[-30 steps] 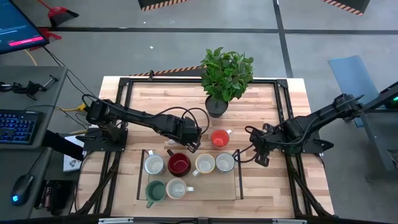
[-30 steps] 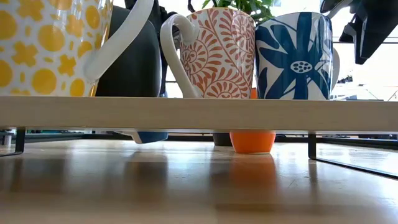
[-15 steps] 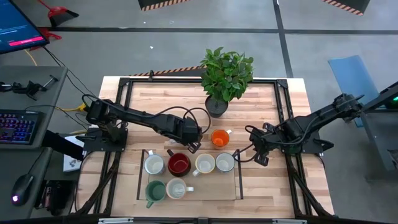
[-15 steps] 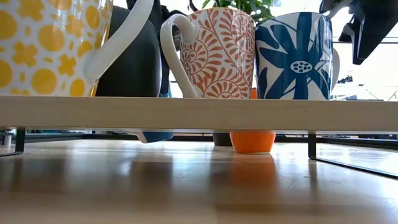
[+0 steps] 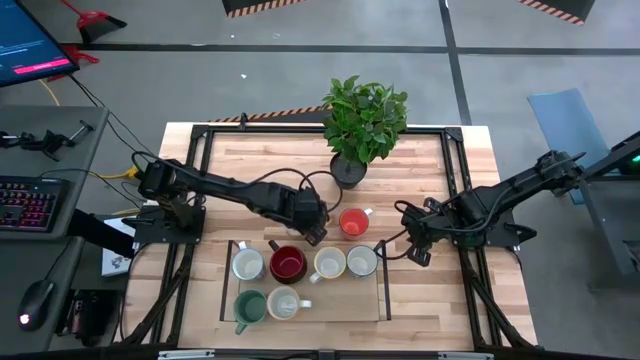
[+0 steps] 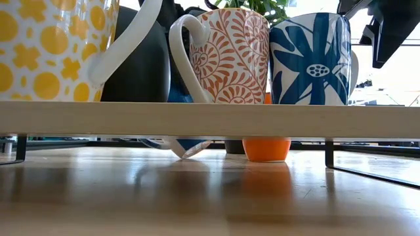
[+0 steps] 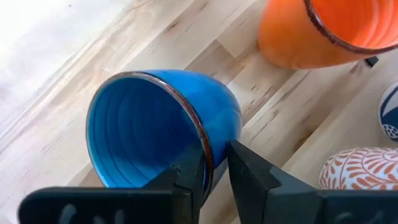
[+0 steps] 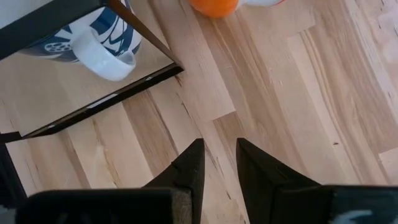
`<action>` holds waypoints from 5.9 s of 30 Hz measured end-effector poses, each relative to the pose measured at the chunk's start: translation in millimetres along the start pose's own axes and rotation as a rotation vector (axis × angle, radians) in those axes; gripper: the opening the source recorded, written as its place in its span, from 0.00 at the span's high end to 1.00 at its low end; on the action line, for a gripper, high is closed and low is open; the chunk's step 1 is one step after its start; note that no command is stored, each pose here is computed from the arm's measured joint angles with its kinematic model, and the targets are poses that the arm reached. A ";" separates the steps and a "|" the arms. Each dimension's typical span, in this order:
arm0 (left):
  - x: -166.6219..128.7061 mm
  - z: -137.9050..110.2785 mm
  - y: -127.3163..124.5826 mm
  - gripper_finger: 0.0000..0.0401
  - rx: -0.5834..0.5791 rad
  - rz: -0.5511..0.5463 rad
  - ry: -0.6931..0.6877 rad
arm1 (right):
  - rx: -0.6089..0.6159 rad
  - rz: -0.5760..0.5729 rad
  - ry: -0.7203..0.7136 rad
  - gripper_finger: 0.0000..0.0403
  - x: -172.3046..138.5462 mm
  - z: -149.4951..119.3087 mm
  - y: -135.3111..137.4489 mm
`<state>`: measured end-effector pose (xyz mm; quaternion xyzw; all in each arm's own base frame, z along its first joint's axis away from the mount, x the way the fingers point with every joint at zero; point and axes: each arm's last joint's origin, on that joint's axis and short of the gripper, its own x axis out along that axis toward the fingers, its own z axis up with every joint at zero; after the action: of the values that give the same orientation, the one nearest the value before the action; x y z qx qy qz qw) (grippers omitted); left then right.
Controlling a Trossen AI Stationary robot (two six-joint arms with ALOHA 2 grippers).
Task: Place coffee mugs
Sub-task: Put the blue mug on the shelf
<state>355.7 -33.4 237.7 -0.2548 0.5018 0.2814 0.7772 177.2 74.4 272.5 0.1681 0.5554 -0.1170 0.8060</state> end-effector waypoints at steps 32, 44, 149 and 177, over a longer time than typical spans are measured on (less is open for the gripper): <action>6.6 -8.9 5.0 0.98 0.101 0.044 0.132 | -0.003 0.000 0.000 0.82 0.0 0.0 0.0; 15.6 -11.6 3.6 0.85 0.094 0.043 0.184 | 0.004 0.001 0.001 0.82 0.0 0.0 0.0; -167.3 -169.1 143.6 0.76 0.173 -0.065 -0.096 | -0.415 0.043 -0.271 0.48 66.6 301.9 40.5; -147.2 -229.3 97.4 0.76 0.134 0.064 -0.026 | -0.407 0.010 -0.168 0.48 122.7 305.6 34.8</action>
<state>92.4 -146.4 278.4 -0.1822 0.5173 0.2752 0.7896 495.5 -16.5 262.6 -0.0057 0.4977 -0.0120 0.8672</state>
